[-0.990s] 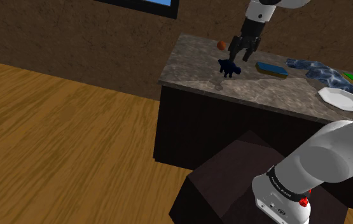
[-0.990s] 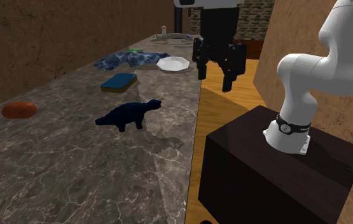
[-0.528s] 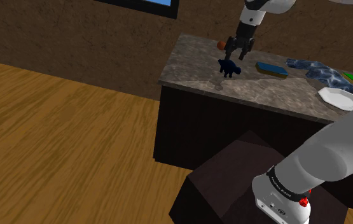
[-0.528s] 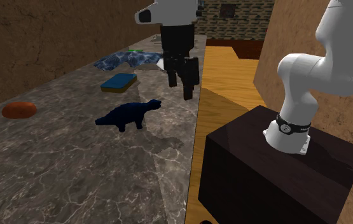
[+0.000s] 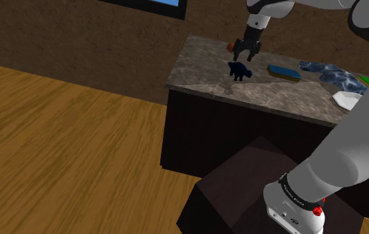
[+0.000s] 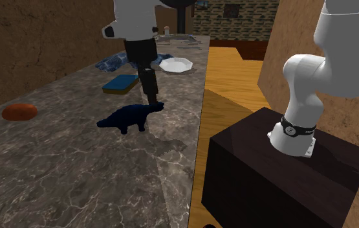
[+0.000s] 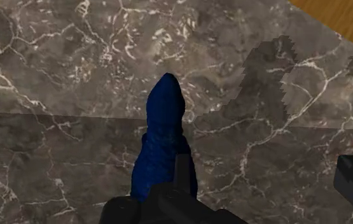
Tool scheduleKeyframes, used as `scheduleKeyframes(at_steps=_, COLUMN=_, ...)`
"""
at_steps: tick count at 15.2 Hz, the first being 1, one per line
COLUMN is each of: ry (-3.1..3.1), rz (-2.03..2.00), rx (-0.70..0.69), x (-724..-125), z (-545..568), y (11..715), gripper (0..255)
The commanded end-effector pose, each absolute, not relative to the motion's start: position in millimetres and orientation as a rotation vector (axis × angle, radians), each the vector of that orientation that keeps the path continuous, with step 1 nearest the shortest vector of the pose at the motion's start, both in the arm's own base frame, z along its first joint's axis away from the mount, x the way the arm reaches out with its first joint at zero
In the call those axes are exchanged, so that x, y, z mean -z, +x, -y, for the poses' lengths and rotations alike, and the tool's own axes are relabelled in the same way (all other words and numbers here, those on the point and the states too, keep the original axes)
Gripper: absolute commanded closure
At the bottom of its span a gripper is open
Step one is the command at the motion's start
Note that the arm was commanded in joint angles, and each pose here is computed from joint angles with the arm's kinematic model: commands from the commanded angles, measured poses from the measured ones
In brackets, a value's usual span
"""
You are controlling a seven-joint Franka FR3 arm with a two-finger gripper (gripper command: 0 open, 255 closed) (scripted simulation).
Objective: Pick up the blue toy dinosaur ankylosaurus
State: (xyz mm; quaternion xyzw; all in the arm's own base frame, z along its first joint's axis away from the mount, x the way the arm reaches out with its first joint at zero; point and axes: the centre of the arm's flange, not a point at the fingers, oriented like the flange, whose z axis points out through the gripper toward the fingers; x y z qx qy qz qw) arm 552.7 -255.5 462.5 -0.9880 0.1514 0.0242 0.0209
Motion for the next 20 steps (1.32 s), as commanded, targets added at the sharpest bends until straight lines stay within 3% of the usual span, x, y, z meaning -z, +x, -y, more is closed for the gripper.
scheduleKeyframes(at_steps=1, ry=-3.057, rz=-0.502, rx=-0.078, x=-451.8, z=279.3, y=567.6, gripper=0)
scheduleKeyframes(at_steps=7, ry=-3.035, rz=-0.594, rx=-0.086, x=-427.9, z=340.3, y=603.4, gripper=0)
scheduleKeyframes(at_steps=16, ry=-3.035, rz=-0.594, rx=-0.086, x=-387.9, z=340.3, y=603.4, gripper=0)
scheduleKeyframes(at_steps=17, ry=-3.035, rz=-0.594, rx=-0.086, x=-387.6, z=340.1, y=603.2, gripper=255)
scheduleKeyframes(at_steps=20, ry=-3.035, rz=-0.594, rx=-0.086, x=-387.2, z=339.7, y=603.1, gripper=255)
